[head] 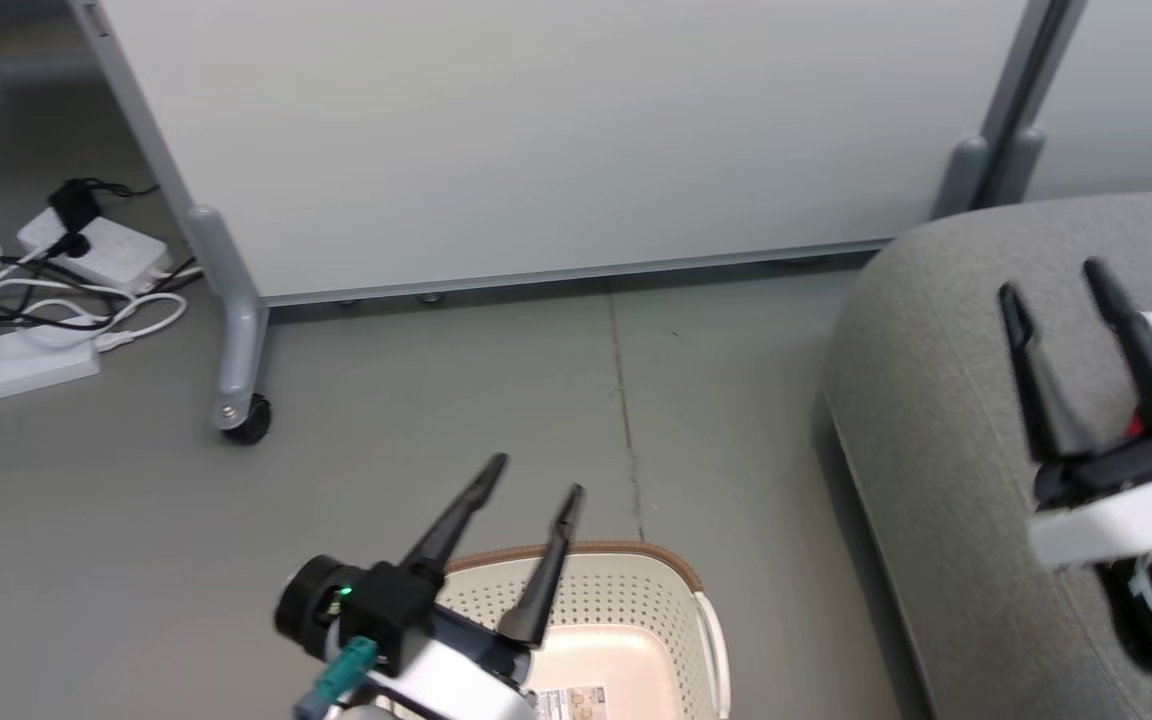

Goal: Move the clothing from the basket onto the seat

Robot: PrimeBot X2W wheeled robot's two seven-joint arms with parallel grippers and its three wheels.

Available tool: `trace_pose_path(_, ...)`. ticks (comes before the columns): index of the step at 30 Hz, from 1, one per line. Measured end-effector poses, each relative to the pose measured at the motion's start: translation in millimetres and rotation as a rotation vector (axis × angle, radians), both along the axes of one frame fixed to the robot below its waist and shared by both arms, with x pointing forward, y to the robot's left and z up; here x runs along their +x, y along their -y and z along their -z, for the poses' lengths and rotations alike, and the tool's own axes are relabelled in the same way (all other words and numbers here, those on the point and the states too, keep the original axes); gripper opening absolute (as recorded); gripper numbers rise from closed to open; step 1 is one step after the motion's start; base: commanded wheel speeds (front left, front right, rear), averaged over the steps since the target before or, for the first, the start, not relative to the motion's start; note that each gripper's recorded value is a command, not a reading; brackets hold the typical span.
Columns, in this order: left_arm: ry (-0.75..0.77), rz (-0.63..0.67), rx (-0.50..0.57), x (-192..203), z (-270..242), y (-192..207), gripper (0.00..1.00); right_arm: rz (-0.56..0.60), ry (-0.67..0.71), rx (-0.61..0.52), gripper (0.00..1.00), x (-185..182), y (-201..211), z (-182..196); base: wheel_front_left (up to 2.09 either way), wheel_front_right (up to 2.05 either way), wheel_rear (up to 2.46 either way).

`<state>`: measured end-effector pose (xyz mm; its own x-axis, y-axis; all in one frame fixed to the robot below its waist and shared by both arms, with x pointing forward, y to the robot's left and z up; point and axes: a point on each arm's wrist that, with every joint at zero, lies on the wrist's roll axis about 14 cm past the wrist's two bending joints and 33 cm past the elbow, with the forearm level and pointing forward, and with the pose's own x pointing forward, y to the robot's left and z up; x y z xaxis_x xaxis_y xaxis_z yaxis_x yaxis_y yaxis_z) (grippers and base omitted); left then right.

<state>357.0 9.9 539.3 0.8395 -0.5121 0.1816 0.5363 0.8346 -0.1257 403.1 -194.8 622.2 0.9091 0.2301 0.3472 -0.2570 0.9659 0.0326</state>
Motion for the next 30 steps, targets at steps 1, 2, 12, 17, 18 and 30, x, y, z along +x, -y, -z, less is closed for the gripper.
trace_pose_path(1,-0.005,-0.052,-0.011,3,-1,-13,1.00,-0.013,-0.007,-0.015,1.00,-2,-9,6,0.00,0.00,0.00)
trace_pose_path(2,-0.005,-0.103,-0.020,5,-2,-25,1.00,-0.019,-0.020,-0.026,1.00,-4,-15,13,0.00,0.00,0.00)
trace_pose_path(12,-0.020,-0.386,-0.017,-7,3,-100,1.00,-0.025,-0.089,0.050,1.00,-16,-55,48,0.00,0.00,0.00)
trace_pose_path(17,-0.037,-0.490,-0.008,-16,10,-125,1.00,0.013,-0.135,0.081,1.00,-24,-57,65,0.00,0.00,0.00)
trace_pose_path(18,-0.039,-0.495,-0.005,-18,11,-127,1.00,0.021,-0.148,0.082,1.00,-25,-56,70,0.00,0.00,0.00)
trace_pose_path(30,-0.088,-0.490,0.021,-21,28,-122,1.00,0.034,-0.274,0.133,1.00,-47,-59,110,0.00,0.00,0.00)
